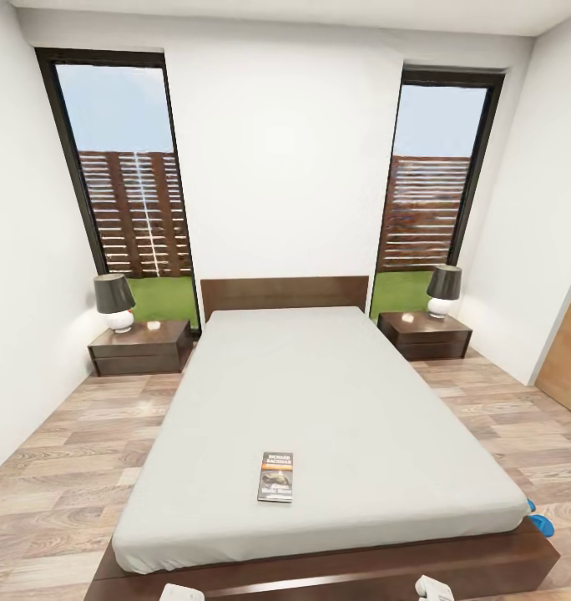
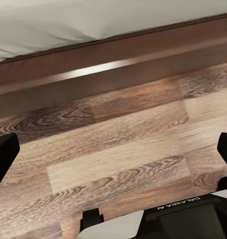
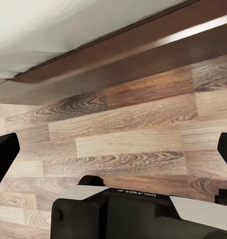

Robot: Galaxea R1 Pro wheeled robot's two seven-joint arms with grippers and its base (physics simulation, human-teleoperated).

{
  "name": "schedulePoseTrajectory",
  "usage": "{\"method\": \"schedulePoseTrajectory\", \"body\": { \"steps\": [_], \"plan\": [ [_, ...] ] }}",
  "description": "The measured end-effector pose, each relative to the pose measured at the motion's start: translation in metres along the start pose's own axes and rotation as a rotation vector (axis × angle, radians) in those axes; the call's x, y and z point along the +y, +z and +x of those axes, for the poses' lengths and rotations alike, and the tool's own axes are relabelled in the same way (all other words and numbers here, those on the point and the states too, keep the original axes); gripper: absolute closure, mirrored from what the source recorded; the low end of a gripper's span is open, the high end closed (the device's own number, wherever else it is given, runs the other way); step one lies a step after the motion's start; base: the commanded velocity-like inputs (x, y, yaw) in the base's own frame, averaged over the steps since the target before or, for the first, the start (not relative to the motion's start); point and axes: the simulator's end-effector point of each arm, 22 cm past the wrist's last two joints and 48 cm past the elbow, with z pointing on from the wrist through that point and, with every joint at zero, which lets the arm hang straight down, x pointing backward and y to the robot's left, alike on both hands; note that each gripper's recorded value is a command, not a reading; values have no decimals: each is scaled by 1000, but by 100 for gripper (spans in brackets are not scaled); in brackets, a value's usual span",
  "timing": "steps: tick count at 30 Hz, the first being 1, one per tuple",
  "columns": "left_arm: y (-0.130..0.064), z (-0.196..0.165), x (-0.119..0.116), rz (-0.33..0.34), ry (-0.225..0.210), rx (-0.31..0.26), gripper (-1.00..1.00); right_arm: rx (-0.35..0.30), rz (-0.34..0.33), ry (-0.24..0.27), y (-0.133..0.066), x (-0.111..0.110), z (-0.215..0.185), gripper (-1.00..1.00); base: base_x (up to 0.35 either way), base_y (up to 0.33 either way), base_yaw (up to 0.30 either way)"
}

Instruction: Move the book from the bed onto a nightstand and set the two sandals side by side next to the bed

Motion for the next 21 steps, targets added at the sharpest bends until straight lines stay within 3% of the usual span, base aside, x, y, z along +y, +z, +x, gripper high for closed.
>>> {"method": "schedulePoseTrajectory", "body": {
  "steps": [21],
  "plan": [
    [0,1,0,0,0,1,-100,0,0,0,0,0,0,-100,0,0,0]
  ]
}}
